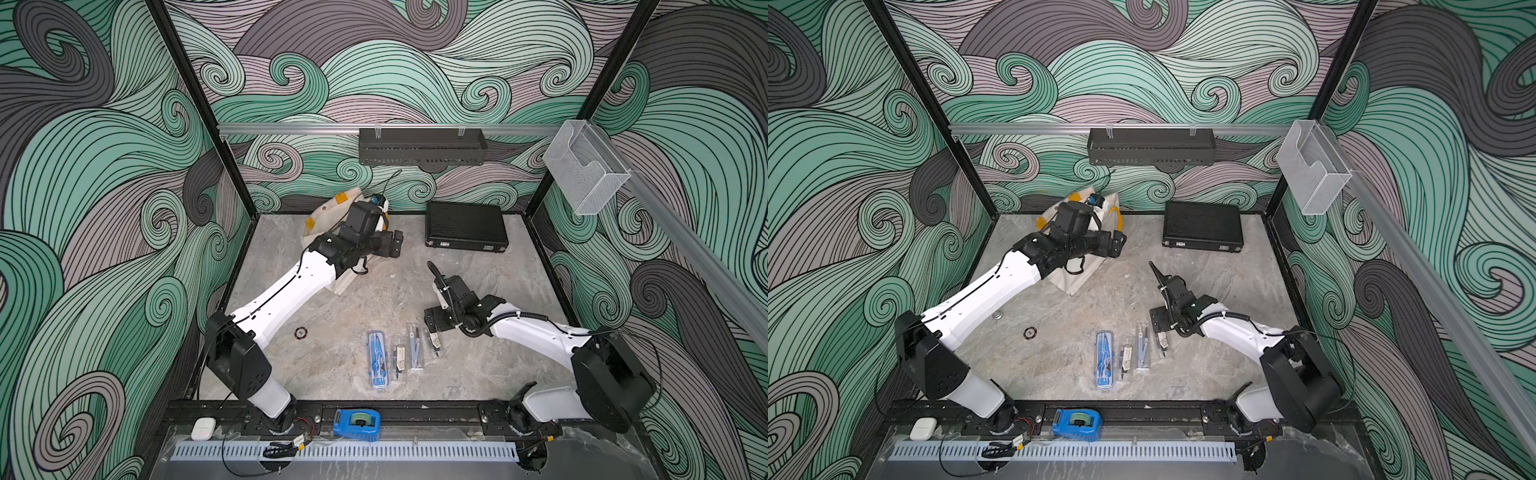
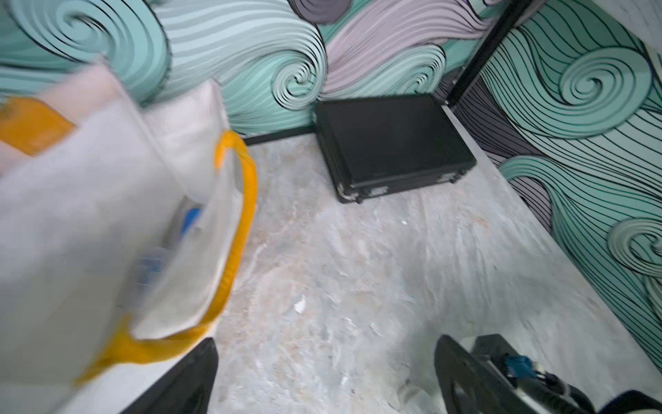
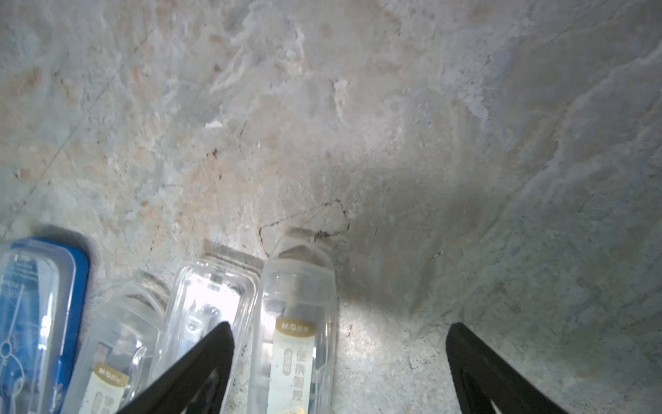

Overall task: Put the compass set into the canvas bag
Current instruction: Pick up the compass set at the center of the board.

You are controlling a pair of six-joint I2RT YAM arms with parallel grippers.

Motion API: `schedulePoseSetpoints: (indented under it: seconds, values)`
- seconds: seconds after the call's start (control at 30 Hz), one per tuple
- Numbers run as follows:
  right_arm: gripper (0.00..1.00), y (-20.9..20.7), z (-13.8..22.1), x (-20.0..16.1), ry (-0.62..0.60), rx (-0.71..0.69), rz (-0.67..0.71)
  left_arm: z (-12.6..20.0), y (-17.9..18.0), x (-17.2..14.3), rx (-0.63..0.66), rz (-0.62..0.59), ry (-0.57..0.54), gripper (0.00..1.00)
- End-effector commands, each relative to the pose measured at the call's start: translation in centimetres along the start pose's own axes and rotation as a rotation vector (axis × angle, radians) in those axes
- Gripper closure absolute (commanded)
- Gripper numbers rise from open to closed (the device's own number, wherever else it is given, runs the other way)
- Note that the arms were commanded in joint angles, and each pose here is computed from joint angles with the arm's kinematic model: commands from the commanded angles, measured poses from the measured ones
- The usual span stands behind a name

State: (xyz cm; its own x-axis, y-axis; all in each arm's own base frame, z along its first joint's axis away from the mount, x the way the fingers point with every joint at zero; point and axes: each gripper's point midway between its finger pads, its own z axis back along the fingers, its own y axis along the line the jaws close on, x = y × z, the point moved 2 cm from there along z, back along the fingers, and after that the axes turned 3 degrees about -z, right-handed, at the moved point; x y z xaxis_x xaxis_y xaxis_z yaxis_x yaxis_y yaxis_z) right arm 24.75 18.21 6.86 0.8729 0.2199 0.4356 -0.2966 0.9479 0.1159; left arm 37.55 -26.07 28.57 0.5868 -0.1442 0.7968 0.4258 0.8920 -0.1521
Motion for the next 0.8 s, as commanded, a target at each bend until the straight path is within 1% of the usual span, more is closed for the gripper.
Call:
schedulePoseSetpoints:
  seconds: [0.0,0.13,0.23,0.43,0.6,0.77]
  values:
    - [0.11,-0.2,0.4,-1.9,0.034,-0.058,0.052,-2.7,-2.9,-3.1,-0.119,0.072,0.099,0.05]
    - [0.19,0.1,0.3,-3.5,0.066,-0.073,0.071,-4.7,-3.1,-6.0,-0.113,0.124,0.203,0.06]
    - [0.23,0.2,0.1,-4.3,0.083,-0.076,0.065,-5.7,-3.3,-7.3,-0.119,0.166,0.245,0.06]
    - [0.24,1.6,0.1,-5.0,0.087,-0.032,0.100,-6.9,-3.4,-8.6,-0.130,0.197,0.276,0.06]
    - [0.25,1.7,-0.2,-5.4,0.097,-0.032,0.087,-7.1,-3.3,-8.8,-0.124,0.198,0.280,0.06]
    - [0.31,1.7,-1.0,-5.6,0.106,-0.042,0.068,-7.2,-3.1,-9.0,-0.120,0.199,0.281,0.06]
